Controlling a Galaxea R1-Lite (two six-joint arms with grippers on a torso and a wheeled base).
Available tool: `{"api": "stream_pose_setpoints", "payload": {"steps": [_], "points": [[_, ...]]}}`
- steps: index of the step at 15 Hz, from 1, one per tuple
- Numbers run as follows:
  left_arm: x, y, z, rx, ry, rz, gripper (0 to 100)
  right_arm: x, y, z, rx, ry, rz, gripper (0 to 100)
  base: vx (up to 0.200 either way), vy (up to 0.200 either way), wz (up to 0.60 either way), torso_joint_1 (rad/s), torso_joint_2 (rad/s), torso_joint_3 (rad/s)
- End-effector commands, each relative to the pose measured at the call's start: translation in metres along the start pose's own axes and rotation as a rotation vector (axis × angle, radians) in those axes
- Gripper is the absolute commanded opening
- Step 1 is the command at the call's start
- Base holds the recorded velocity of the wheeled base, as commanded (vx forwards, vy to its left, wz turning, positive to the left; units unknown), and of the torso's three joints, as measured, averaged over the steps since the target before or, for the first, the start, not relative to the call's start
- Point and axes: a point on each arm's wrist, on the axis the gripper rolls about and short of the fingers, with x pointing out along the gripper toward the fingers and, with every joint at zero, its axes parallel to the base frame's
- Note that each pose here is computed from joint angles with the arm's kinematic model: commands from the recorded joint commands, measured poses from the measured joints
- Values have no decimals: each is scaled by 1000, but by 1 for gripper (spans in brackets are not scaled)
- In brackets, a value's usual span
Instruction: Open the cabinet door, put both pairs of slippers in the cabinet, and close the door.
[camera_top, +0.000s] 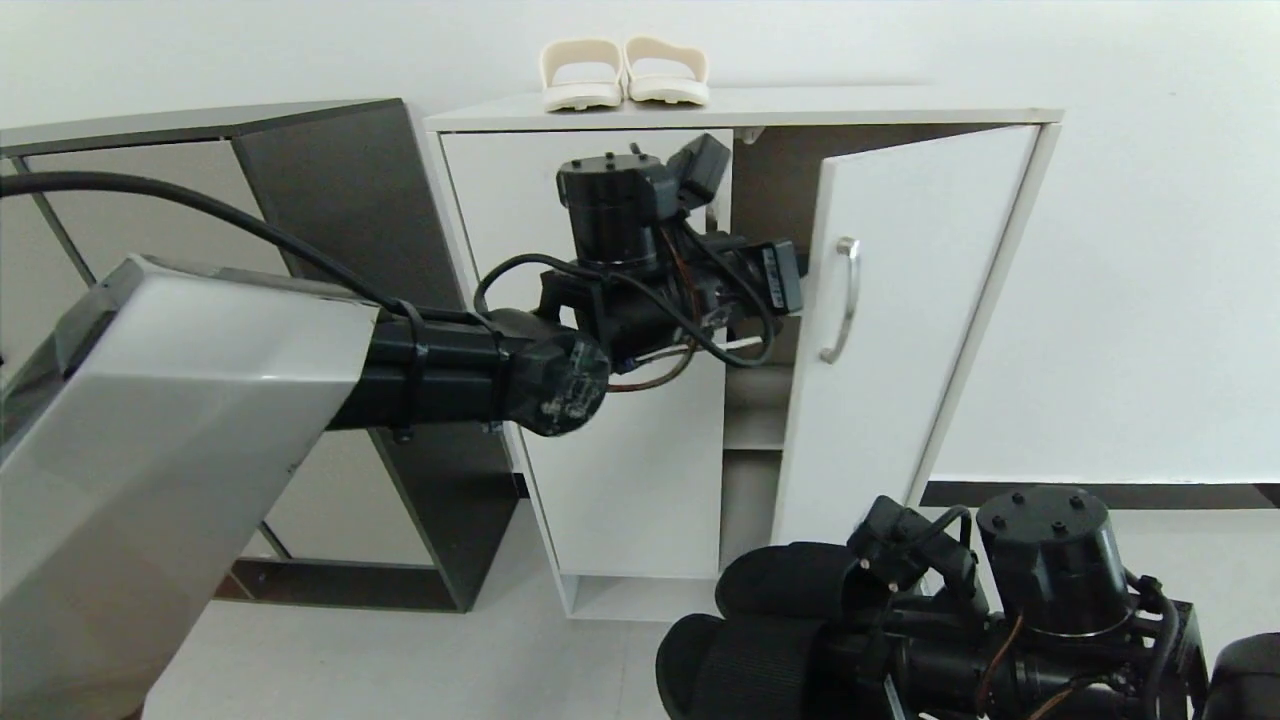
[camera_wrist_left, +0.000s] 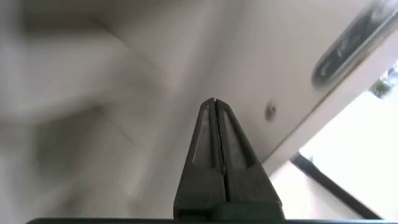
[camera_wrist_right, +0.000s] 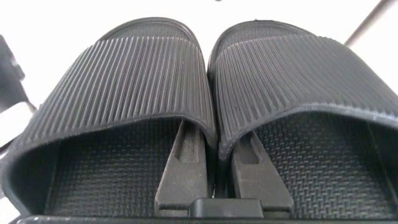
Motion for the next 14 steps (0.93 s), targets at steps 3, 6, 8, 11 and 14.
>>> {"api": "stream_pose_setpoints", "payload": {"steps": [3,6,8,11,14], "points": [[2,-41,-5,-2,7,-86,0,-4,8,3,-18,-18,23,0,-200,0,0,-1,2,2],[-16,-19,16,21,-60,10,0,5,1,13,-2,-45,-3,0,-67,0,0,2,-1,2],[-51,-14,40,34,-122,128,0,14,-20,25,52,-84,-123,0,0,0,0,0,0,0],[-141,-41,68,92,-123,209,0,29,-43,44,155,-152,-317,0,0,0,0,0,0,0],[-249,-88,63,189,-43,455,0,40,-52,49,162,-170,-442,0,0,0,0,0,0,0]]}}
